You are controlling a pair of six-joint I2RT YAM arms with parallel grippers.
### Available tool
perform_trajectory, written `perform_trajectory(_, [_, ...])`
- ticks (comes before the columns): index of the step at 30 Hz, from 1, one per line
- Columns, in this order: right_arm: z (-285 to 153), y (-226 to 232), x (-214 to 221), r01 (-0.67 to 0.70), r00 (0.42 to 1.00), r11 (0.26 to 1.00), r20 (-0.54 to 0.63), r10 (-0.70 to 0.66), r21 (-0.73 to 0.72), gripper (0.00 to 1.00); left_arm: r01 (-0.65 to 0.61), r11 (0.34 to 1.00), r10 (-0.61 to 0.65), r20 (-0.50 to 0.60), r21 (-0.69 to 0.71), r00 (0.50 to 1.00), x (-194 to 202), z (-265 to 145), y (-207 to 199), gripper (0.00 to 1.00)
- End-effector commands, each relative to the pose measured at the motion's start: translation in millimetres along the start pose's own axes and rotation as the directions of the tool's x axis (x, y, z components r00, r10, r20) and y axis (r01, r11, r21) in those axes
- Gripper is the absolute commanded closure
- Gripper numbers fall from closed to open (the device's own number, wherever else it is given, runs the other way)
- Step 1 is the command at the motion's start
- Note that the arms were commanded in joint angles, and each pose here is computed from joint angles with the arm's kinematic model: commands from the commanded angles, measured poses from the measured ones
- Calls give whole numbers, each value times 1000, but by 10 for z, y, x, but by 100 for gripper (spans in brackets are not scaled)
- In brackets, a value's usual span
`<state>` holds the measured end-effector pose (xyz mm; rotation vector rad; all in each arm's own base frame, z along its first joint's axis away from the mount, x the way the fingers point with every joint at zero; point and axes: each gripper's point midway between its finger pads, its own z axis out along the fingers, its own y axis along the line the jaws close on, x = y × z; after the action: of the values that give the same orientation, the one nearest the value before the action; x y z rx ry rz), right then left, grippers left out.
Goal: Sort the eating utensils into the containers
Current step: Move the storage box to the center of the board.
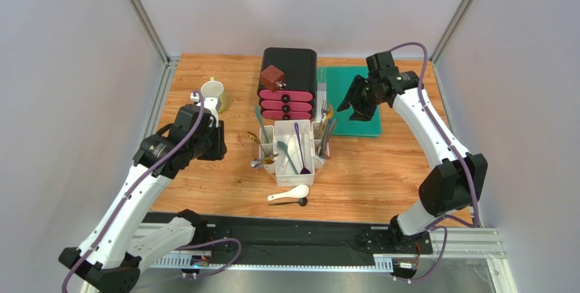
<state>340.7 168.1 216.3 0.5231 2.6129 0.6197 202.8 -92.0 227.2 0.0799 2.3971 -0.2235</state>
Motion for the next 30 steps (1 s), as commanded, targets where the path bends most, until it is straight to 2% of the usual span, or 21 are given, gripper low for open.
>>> perform_trajectory(1, [-60, -233, -58, -117, 993, 993, 3, 118, -24, 47, -54, 998, 56, -88, 23, 995, 152, -52, -5, 59])
perform_trajectory(5, [170, -507, 205, -185, 971, 983, -151, 184, 3, 47, -13, 998, 25, -179, 68, 983, 244, 2, -141, 61])
perform_trajectory(7, [206, -541, 367, -180, 956, 984, -236, 175, -1, 47, 30, 999, -19, -229, 44, 973, 327, 81, -147, 60])
perform_trajectory(8, [248, -523, 491, -195, 935, 980, -307, 179, -23, 47, 42, 997, -23, -284, 61, 959, 396, 141, -207, 60])
perform_trajectory(11, [346, -564, 718, -195, 898, 981, -405, 171, -18, 48, 76, 996, -53, -359, 51, 932, 512, 334, -267, 61])
perform_trajectory(14, [409, -564, 850, -163, 880, 987, -453, 142, -7, 50, 108, 993, -81, -376, 52, 923, 518, 502, -335, 62])
perform_trajectory(24, [469, -410, 1036, -112, 872, 993, -483, 81, -34, 50, 170, 978, -104, -421, 123, 901, 388, 874, -638, 63])
perform_trajectory(27, [541, -394, 1033, -114, 868, 993, -488, 86, -27, 50, 158, 981, -96, -421, 115, 902, 360, 994, -643, 63])
perform_trajectory(30, [587, -363, 994, -108, 868, 994, -491, 81, -27, 51, 171, 984, -137, -404, 48, 905, 304, 1067, -574, 64])
